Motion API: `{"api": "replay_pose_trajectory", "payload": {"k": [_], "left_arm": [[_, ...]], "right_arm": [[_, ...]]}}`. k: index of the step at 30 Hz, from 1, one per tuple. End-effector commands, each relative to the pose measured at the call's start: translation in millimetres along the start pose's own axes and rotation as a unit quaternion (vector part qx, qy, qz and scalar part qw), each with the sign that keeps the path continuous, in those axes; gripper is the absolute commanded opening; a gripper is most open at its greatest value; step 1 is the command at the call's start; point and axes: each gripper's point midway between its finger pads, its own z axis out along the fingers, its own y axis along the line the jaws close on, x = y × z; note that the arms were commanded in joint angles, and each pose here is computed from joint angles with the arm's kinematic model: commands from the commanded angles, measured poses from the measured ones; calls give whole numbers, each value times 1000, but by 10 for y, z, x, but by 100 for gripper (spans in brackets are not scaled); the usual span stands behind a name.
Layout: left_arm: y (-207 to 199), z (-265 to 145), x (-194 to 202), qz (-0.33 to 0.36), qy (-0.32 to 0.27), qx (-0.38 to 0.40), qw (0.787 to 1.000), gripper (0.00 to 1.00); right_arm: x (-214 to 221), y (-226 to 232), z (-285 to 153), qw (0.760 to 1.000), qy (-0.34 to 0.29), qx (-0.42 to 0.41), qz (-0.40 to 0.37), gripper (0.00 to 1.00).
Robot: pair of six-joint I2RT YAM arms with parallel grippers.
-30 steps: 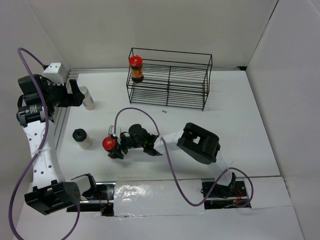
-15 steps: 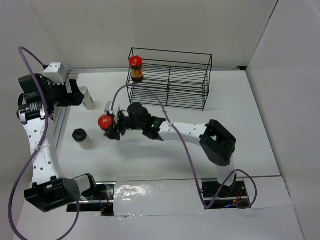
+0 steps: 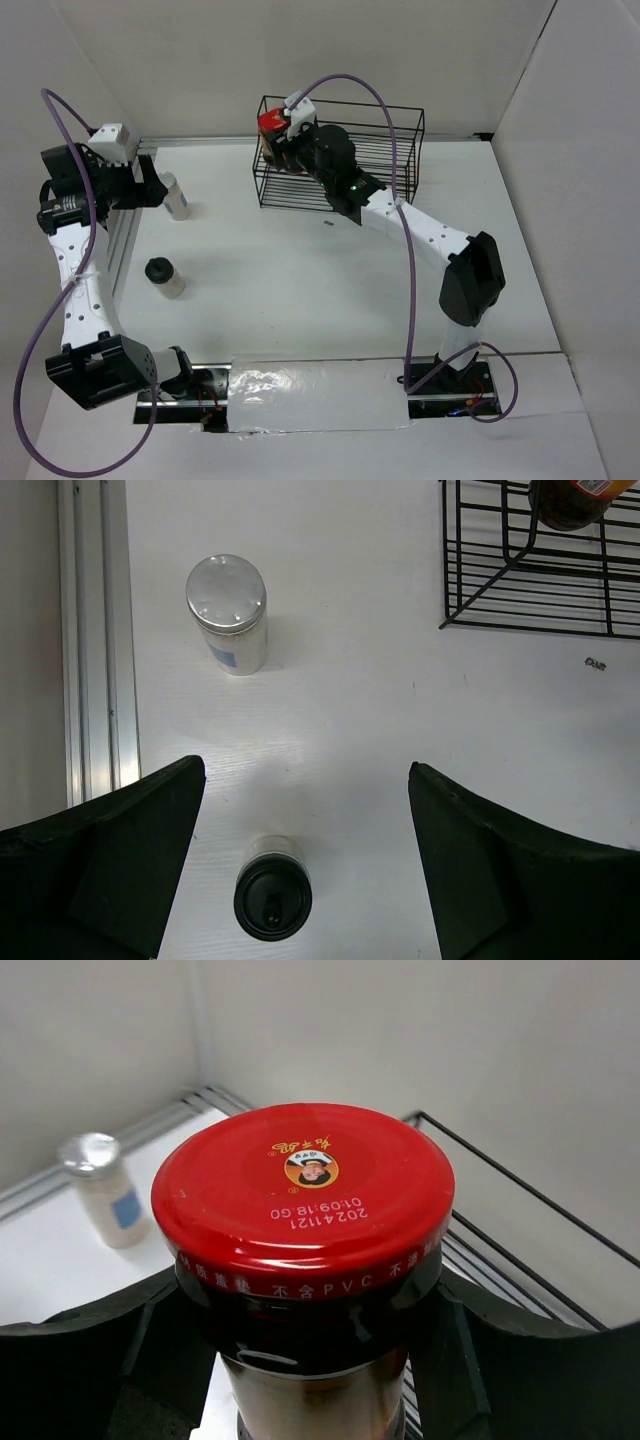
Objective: Organize the condiment bottles
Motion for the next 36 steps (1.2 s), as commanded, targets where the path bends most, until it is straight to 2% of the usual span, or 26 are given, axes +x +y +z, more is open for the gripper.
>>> {"api": "replay_pose_trajectory", "payload": {"k": [1, 5, 11, 17, 29, 36], "left_arm": [[58, 20, -126, 3, -20, -5, 1000, 95], [94, 78, -60, -1, -10, -6, 1000, 95], [123, 118, -12, -3, -4, -7, 1000, 95], [179, 151, 7, -5, 0, -14, 1000, 96], [220, 239, 62, -12, 9, -12, 1000, 99], [238, 278, 114, -12, 13, -13, 1000, 99]], "right_arm": [[-355, -313, 98, 997, -49, 58, 2, 40], [-213, -541, 184, 994, -59, 86, 12, 40], [-45, -773, 328, 992, -93, 85, 20, 40], [157, -876, 423, 992, -99, 75, 18, 40], [541, -1033, 482, 984, -166, 38, 48, 40], [780, -1070, 504, 983, -179, 7, 43, 46]]}}
